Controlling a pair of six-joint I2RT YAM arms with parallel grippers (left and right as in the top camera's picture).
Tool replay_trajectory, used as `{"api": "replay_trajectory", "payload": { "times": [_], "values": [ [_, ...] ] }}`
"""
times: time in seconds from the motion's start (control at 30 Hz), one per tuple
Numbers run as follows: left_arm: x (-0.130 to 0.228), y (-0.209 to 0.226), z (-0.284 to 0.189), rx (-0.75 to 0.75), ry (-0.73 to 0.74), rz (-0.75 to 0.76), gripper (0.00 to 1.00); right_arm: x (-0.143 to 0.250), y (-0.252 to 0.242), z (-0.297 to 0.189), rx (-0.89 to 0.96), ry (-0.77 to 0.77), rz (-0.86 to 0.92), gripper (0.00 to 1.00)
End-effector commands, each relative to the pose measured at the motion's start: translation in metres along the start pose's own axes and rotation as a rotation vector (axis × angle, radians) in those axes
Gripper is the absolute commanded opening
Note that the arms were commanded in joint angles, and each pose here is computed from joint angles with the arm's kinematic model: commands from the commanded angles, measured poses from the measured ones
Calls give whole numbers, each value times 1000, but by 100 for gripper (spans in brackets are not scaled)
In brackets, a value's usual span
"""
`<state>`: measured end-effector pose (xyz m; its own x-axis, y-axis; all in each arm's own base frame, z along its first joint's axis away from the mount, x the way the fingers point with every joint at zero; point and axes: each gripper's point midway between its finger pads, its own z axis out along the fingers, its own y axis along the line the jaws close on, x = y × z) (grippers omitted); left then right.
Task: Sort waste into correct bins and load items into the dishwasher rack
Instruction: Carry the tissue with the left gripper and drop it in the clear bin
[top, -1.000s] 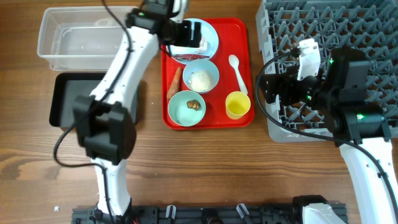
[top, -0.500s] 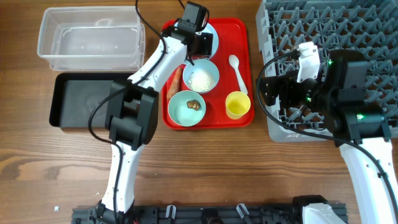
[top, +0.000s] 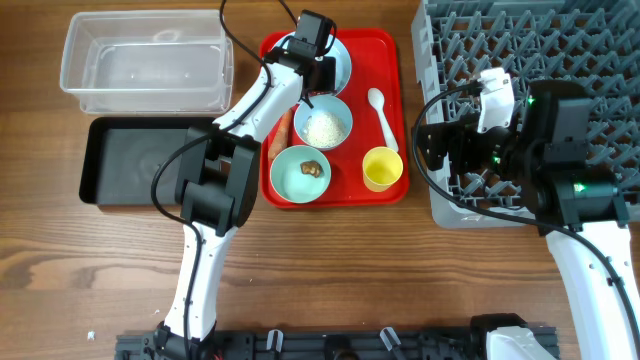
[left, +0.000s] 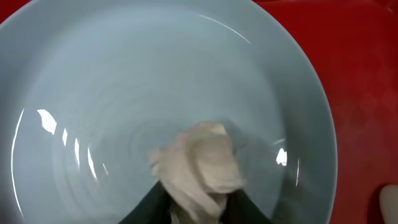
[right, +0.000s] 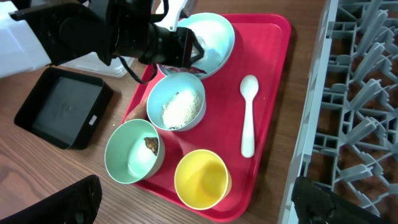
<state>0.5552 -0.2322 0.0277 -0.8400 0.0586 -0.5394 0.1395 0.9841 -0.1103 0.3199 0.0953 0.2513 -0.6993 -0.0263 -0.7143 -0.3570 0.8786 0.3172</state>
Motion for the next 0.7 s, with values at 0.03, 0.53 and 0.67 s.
{"api": "replay_trajectory", "payload": {
  "times": [0.03,0.53,0.67],
  "values": [
    [-12,1,-2,-8,-33,-3,4,-9,6,-3,-17,-19,-6,100],
    [-87,95,-167,-128,-208,-282,4,-9,6,-3,-17,-19,-6,99],
    [-67,167,-164,-235,-136,-438,4,-9,6,-3,-17,-19,-5,100]
  ]
}}
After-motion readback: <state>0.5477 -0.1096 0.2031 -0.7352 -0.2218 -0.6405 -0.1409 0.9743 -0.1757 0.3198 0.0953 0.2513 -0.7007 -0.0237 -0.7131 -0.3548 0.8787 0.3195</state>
